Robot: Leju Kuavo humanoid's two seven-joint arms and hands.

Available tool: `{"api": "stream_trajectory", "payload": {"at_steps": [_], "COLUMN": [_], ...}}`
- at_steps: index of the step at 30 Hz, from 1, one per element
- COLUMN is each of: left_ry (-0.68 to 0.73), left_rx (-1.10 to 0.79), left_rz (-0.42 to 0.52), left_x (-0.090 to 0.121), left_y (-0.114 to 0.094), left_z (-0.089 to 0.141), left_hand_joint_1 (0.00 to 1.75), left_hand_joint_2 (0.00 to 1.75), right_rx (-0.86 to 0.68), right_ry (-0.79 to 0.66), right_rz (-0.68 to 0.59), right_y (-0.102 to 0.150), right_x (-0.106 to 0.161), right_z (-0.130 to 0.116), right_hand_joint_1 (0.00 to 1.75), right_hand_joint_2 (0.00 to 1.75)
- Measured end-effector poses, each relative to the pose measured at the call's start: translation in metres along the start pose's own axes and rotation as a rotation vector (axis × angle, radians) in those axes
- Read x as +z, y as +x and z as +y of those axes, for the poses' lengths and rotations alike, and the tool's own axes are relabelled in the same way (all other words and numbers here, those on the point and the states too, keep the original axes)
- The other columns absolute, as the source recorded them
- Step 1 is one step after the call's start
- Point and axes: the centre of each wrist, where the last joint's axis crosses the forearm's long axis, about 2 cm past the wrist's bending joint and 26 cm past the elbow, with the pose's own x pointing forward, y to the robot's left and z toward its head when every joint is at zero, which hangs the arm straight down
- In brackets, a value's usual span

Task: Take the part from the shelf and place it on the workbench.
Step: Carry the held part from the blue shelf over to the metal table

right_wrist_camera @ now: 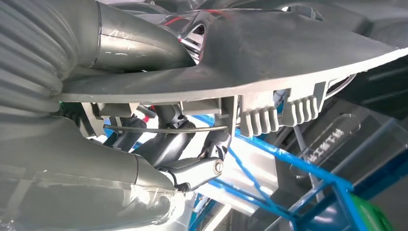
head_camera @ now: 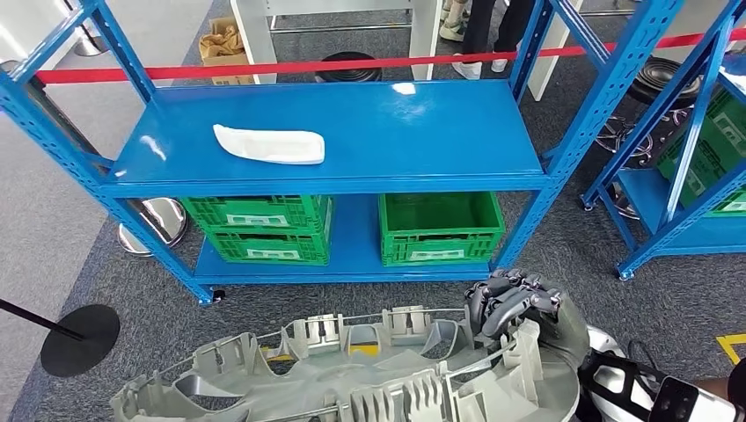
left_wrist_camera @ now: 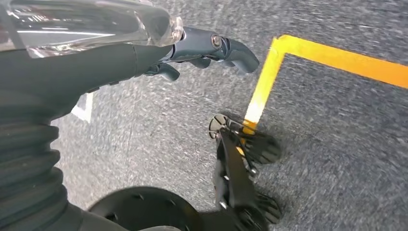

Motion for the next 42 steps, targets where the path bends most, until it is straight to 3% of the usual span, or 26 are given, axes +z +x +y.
{"api": "stream_trajectory", "payload": {"at_steps": [13,42], "left_ry": [0.010,0.029], "left_rx": [0.012,0.021], "left_rz": [-0.020,-0.038], "left_x": [-0.001,-0.003], "left_y": [0.001,0.007], "left_z": [0.003,0.022], "left_hand_joint_1": [0.00,0.00], "left_hand_joint_2": [1.75,1.75], "right_rx": [-0.017,0.107], "right_ry": [0.021,0.141], "right_rz": [-0.010,0.060], "right_y": [-0.004,-0.007], "right_x": [-0.005,-0.003], "right_z": [-0.012,-0.027], "right_hand_joint_1": [1.75,1.75], "right_hand_joint_2": [1.75,1.75]}}
